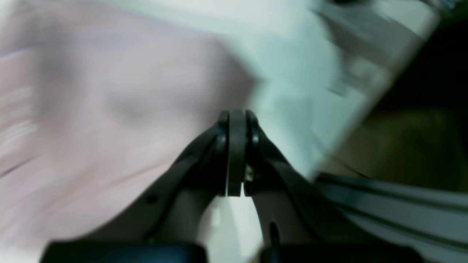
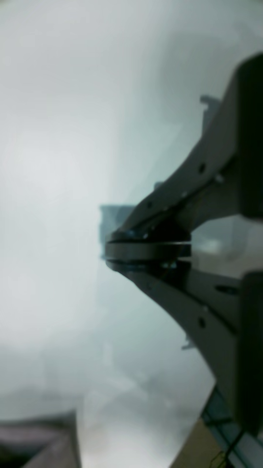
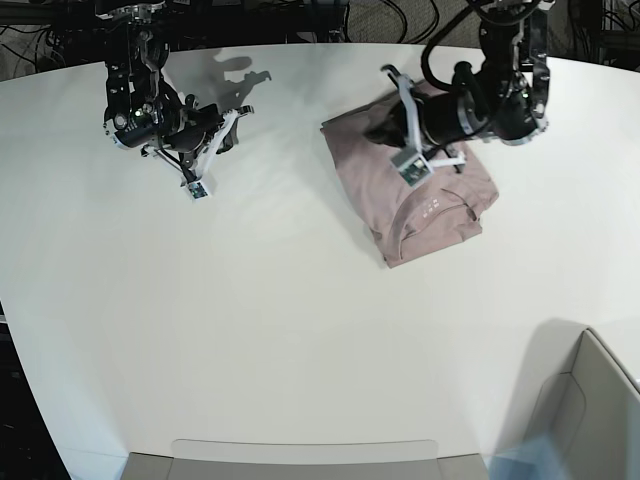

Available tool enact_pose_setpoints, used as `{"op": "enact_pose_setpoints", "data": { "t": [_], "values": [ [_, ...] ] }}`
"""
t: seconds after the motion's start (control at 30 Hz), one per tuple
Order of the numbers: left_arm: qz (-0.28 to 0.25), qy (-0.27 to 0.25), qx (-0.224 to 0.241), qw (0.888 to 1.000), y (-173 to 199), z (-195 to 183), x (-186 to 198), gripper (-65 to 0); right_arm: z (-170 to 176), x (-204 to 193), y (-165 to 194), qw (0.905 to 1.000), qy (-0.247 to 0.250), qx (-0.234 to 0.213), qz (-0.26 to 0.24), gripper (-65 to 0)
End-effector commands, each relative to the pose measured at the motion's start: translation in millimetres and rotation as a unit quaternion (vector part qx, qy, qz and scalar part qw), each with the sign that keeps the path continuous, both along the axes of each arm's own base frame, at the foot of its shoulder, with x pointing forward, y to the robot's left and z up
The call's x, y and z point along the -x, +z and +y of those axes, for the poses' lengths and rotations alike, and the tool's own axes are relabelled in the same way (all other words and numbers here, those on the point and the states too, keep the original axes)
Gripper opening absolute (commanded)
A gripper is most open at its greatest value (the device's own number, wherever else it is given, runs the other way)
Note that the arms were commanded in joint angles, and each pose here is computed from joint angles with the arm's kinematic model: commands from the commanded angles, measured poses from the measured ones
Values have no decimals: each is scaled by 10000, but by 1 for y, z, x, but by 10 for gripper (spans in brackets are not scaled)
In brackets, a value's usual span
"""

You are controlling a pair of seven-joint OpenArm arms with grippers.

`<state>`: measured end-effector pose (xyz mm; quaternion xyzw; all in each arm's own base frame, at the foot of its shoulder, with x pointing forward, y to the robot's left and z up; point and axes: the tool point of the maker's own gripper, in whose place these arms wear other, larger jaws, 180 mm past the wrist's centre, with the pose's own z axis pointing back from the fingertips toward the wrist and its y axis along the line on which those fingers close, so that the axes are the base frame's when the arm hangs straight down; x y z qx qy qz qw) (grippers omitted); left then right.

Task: Fold the T-shirt properly
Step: 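Drag the folded shirt with the left gripper away from the right gripper, then press and tuck the folded shirt edges with the left gripper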

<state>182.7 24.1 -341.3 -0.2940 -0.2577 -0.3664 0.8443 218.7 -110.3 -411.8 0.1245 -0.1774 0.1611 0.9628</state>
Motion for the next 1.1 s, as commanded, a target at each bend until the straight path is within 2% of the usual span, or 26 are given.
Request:
{"op": "enact_pose_setpoints", "data": {
  "t": [0.0,0.07,0.17,0.3,0.43,0.7,0.93,1.07],
  "values": [
    [-68,-245,-105,9996,-1,-6,5,-650,2,-11,9,9998,31,-69,-209,-650],
    [-50,-655,-394,9971,-13,-16,19,-650,2,-11,6,9999,14,-72,-157,-650],
    [-106,-851,-1081,9904,-34,-10,25,-650,1,-11,5,9999,8,-70,-135,-650],
    [-61,-711,-2041,9764,-63,23,18,-650,1,-11,5,9999,2,-69,-144,-650],
    [-92,-329,-2668,9631,-73,60,3,-650,0,-12,6,9999,-5,-68,-153,-650],
    [-123,826,-3030,9493,-61,129,-26,-650,0,-11,5,9999,-6,-68,-138,-650],
    [-188,891,-3013,9492,-56,131,-28,-650,0,-11,5,9999,-6,-68,-138,-650],
    [-704,893,-2921,9496,-27,121,-36,-650,1,-10,5,9999,2,-69,-129,-650]
  ]
}}
